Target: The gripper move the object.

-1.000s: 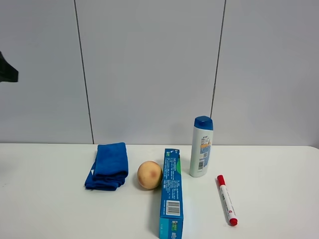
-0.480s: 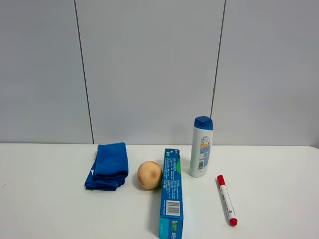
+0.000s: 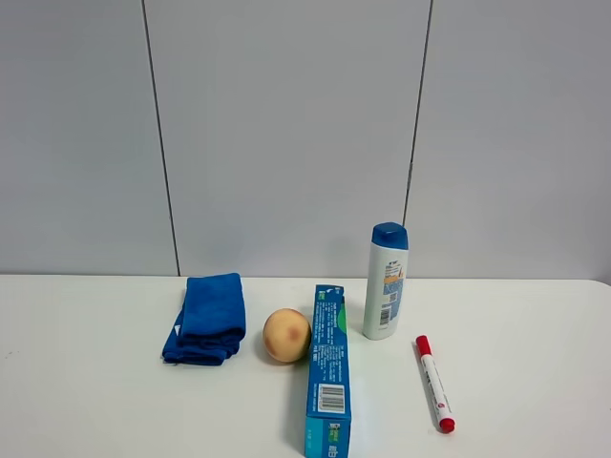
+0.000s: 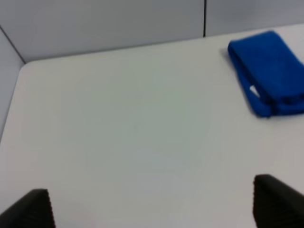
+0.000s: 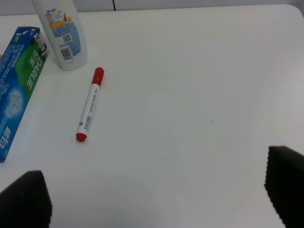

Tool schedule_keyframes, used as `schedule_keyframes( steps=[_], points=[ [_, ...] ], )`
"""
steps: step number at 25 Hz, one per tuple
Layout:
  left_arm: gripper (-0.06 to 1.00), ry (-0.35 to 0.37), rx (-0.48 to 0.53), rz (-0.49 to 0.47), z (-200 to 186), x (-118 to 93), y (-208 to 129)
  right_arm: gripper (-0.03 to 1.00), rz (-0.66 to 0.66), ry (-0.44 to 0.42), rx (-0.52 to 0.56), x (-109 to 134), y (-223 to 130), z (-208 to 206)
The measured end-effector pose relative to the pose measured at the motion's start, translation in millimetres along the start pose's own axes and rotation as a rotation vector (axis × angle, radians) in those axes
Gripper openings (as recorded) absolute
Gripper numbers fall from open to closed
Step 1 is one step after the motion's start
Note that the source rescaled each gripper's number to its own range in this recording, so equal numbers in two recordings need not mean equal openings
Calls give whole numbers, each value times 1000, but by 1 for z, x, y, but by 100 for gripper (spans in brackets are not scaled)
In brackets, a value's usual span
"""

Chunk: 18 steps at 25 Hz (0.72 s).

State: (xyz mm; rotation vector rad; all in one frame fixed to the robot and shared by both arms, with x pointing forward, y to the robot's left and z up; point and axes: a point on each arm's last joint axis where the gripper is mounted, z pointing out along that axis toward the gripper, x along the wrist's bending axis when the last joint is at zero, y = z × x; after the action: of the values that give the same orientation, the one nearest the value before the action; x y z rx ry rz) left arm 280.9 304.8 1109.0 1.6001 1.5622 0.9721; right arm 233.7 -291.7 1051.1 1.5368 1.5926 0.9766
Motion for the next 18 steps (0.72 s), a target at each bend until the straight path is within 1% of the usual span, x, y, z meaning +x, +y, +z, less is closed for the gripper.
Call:
schedule_keyframes(
  steps=[4, 10, 12, 15, 18],
  points=[
    [75, 2, 0, 4, -19, 1, -16, 100, 0, 0, 0, 0, 0, 0],
    [75, 5, -63, 0, -36, 1, -28, 100, 0, 0, 0, 0, 0, 0],
    [75, 6, -56, 0, -36, 1, -30, 100, 0, 0, 0, 0, 0, 0],
    [75, -3, -19, -2, -26, 0, -37, 100, 0, 0, 0, 0, 0, 0],
    [75, -56, -4, -30, -10, -6, -45, 100, 0, 0, 0, 0, 0, 0]
  ],
)
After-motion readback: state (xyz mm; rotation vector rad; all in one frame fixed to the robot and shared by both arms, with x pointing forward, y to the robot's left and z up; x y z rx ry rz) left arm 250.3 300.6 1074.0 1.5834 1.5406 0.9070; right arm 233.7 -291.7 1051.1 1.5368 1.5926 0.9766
